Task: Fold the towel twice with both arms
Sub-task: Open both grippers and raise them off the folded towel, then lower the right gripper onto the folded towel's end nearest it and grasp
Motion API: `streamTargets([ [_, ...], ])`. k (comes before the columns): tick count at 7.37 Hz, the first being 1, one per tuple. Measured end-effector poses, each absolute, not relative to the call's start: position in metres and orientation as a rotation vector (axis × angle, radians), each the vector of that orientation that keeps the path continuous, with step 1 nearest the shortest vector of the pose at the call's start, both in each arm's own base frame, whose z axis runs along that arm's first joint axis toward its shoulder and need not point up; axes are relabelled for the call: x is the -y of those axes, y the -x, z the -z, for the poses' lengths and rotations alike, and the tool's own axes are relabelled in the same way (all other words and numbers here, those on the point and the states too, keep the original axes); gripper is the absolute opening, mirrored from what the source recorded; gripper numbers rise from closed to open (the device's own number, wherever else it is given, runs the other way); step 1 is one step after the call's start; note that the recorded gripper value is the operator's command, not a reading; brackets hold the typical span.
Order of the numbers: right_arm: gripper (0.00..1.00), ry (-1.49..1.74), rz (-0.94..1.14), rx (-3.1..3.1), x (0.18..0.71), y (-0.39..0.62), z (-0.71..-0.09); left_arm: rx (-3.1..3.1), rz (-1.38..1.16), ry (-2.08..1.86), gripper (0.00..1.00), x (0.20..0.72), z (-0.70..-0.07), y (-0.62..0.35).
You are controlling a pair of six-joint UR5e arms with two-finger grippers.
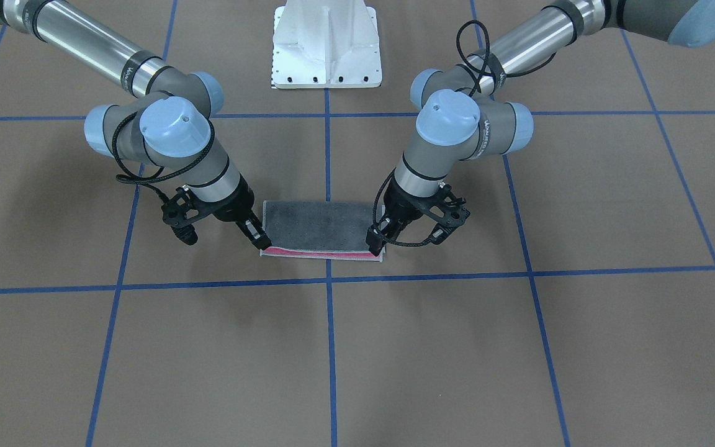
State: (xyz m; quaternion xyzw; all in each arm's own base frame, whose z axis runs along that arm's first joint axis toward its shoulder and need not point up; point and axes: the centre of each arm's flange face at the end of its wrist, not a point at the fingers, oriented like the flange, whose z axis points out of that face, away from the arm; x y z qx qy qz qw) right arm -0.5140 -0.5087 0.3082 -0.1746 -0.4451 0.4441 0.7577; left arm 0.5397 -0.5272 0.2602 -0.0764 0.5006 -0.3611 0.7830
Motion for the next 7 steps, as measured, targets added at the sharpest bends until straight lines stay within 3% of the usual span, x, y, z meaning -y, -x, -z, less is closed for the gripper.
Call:
streamTargets([
  [4, 1.0, 0.417, -1.023, 1.009, 0.493, 0.497, -0.299, -1.117, 0.794, 0.164, 0.63, 0.546, -0.248, -0.52],
  [7, 0.97, 0.472, -1.124, 1.027, 0.452, 0.497, -0.309, -1.121, 0.791, 0.184, 0.65, 0.552, -0.246, -0.511],
])
